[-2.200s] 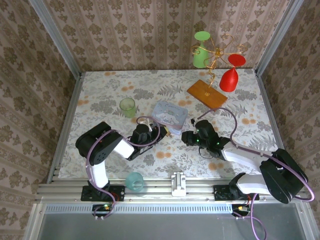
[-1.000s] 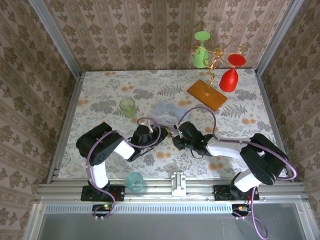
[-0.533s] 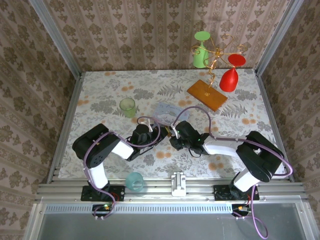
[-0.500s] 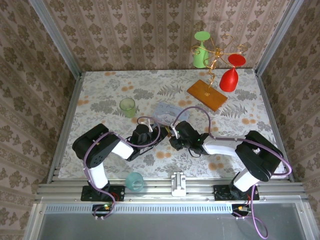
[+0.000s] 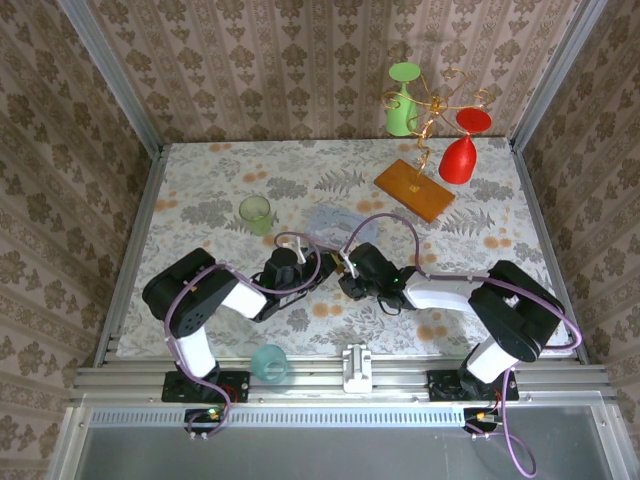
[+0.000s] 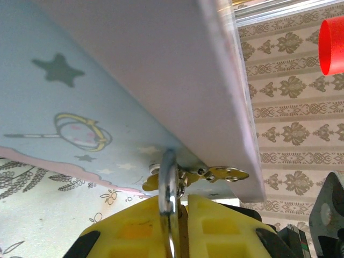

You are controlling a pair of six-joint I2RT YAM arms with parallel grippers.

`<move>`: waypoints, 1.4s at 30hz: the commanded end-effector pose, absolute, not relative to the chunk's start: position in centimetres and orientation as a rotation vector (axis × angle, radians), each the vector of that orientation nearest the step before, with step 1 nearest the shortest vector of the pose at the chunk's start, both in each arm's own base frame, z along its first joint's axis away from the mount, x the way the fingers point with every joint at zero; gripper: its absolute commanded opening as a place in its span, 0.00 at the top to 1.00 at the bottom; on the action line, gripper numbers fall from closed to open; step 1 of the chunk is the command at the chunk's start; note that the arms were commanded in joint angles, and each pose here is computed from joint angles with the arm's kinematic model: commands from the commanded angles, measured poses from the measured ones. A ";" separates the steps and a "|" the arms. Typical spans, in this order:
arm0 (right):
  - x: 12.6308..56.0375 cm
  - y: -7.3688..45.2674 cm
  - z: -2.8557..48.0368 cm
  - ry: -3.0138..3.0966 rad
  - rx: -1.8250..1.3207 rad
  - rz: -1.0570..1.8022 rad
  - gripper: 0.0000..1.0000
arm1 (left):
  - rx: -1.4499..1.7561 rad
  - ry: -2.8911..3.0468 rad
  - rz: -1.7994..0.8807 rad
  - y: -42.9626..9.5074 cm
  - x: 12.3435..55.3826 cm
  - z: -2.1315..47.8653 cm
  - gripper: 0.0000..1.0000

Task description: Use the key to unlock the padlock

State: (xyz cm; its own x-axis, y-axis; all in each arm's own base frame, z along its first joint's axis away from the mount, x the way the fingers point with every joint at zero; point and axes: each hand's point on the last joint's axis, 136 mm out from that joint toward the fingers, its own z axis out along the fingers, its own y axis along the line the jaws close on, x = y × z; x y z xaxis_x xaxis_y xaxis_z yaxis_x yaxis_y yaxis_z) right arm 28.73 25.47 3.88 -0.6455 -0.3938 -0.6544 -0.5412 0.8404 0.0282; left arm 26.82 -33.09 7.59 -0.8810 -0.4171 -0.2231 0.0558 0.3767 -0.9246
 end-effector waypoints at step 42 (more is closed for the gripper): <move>25.9 26.4 3.1 2.377 -0.503 1.065 1.00 | -0.103 2.383 -1.132 -29.2 26.2 4.6 0.70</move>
